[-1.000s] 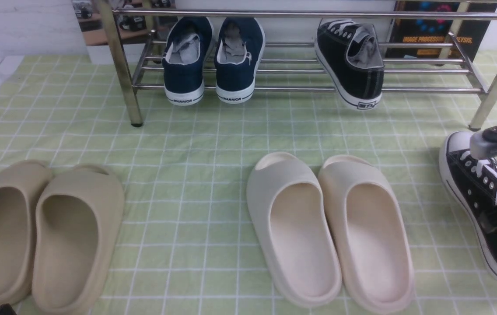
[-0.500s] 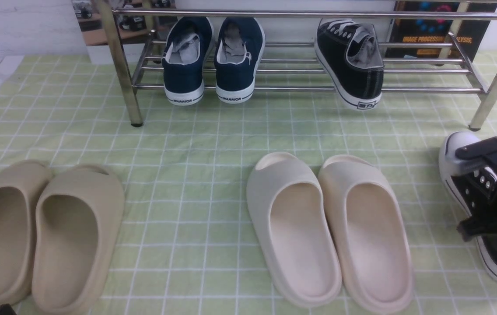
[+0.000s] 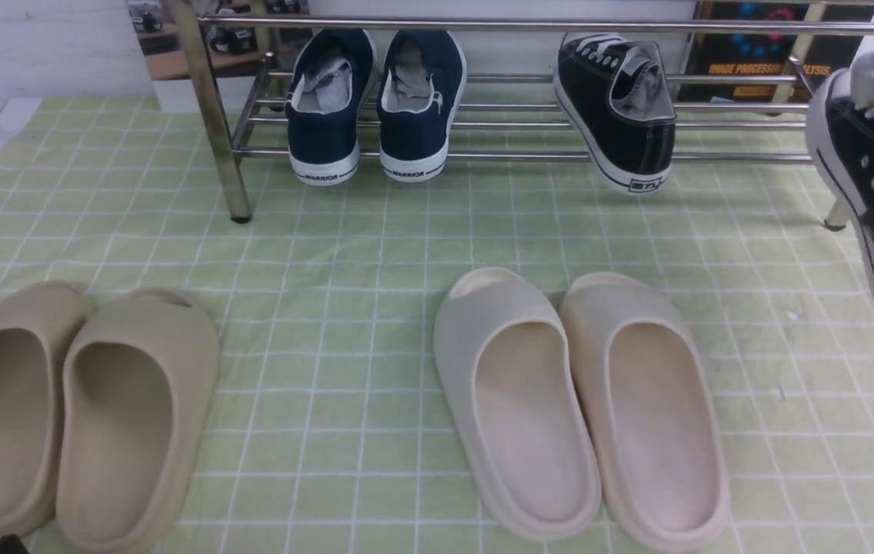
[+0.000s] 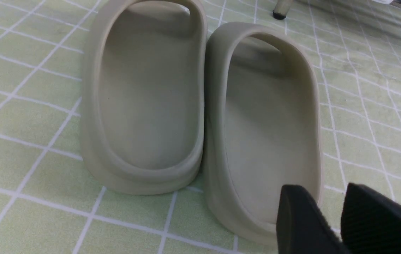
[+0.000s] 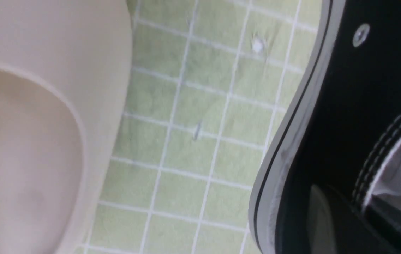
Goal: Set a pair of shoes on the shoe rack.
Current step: Use the right arm to put a shoe into the shoe rack
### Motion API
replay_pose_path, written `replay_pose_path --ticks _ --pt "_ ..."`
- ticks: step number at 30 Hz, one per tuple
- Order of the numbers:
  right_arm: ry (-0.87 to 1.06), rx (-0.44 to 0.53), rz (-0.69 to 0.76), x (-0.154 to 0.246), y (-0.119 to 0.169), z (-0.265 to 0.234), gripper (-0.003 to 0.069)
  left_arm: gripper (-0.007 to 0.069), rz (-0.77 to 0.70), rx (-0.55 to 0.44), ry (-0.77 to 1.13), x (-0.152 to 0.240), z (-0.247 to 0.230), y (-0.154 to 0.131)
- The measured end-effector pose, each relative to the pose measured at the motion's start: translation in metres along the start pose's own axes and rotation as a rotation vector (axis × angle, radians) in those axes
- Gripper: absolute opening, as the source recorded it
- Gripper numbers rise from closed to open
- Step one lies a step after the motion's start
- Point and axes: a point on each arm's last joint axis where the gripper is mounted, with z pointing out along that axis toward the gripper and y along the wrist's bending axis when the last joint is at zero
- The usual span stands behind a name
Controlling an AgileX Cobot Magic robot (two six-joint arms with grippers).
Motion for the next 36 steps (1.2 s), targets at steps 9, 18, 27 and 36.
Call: replay_pose_path --ticks 9,18,27,36 --pt "0.101 -0.054 -0.035 -0.038 0.004 0.035 0.0015 0.0201 0.0 0.0 0.0 0.0 0.0 0.0" --pt "0.226 -0.125 -0.036 -0.061 0.016 0.09 0.0015 0.0201 0.0 0.0 0.0 0.0 0.0 0.0" --pt "0.231 -0.125 -0.036 -0.061 0.015 0.077 0.0015 0.0201 0.0 0.0 0.0 0.0 0.0 0.0" --pt "0.098 -0.137 -0.021 -0.059 0.012 0.021 0.0017 0.0201 0.0 0.0 0.0 0.0 0.0 0.0"
